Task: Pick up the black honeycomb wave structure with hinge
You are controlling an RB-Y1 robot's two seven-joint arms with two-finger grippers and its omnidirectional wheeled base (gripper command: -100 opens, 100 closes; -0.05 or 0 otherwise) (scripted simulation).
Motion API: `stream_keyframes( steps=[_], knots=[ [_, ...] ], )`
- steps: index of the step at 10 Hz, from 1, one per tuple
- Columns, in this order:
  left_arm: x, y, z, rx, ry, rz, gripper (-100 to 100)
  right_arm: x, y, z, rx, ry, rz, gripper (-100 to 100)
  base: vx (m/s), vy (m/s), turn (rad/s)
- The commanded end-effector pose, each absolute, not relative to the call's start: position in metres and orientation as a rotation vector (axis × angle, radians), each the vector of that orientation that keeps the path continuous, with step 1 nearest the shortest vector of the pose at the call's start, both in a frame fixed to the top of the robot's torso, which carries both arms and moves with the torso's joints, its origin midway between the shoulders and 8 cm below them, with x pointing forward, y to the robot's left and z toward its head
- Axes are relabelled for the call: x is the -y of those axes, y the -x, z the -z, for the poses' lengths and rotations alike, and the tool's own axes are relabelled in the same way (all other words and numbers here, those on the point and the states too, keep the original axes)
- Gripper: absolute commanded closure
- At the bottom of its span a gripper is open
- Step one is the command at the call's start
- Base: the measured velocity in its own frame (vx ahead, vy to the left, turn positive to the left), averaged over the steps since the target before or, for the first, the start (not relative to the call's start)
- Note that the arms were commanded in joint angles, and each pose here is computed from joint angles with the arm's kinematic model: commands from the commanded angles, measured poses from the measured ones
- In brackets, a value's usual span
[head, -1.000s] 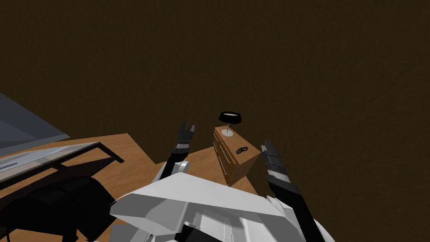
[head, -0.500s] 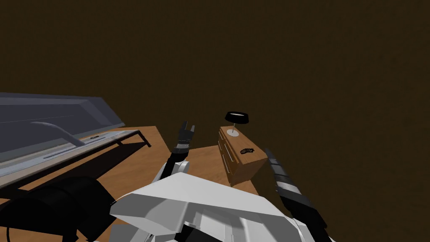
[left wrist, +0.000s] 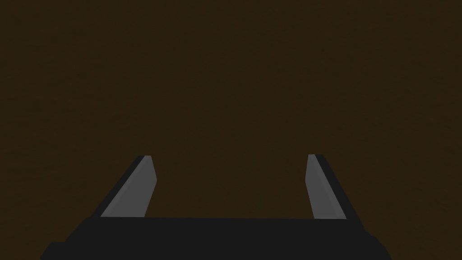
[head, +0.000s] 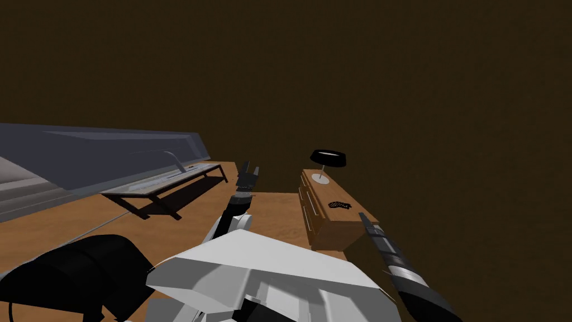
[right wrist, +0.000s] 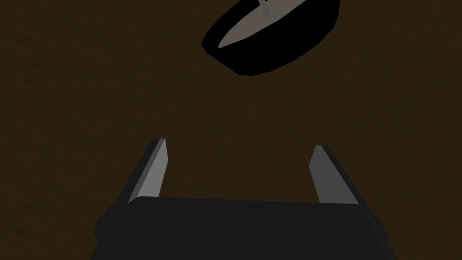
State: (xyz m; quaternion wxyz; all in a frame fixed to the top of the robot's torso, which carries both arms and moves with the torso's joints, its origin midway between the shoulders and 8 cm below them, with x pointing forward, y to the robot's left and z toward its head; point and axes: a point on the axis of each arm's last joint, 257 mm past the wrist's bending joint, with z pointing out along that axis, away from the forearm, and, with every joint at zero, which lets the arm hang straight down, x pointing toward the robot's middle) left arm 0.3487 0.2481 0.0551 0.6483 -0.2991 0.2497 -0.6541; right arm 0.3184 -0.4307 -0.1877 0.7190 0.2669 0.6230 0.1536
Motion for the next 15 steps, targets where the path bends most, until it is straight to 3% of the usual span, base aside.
stream_keyframes(
  steps=[1, 9, 15],
  knots=[
    [-0.248, -0.349, -0.055, -0.568, 0.680, 1.487, 0, 0.463, -0.298, 0.209, -1.463, -0.555, -0.201, -100, -0.138, -0.024, 0.486],
    [-0.248, -0.349, -0.055, -0.568, 0.680, 1.486, 0, 0.552, -0.218, 0.272, -1.703, -0.480, 0.208, -100, -0.076, -0.018, 0.292],
    [-0.248, -0.349, -0.055, -0.568, 0.680, 1.486, 0, 0.631, -0.111, 0.314, -1.937, -0.382, 0.599, -100, -0.084, -0.016, 0.431]
  ],
)
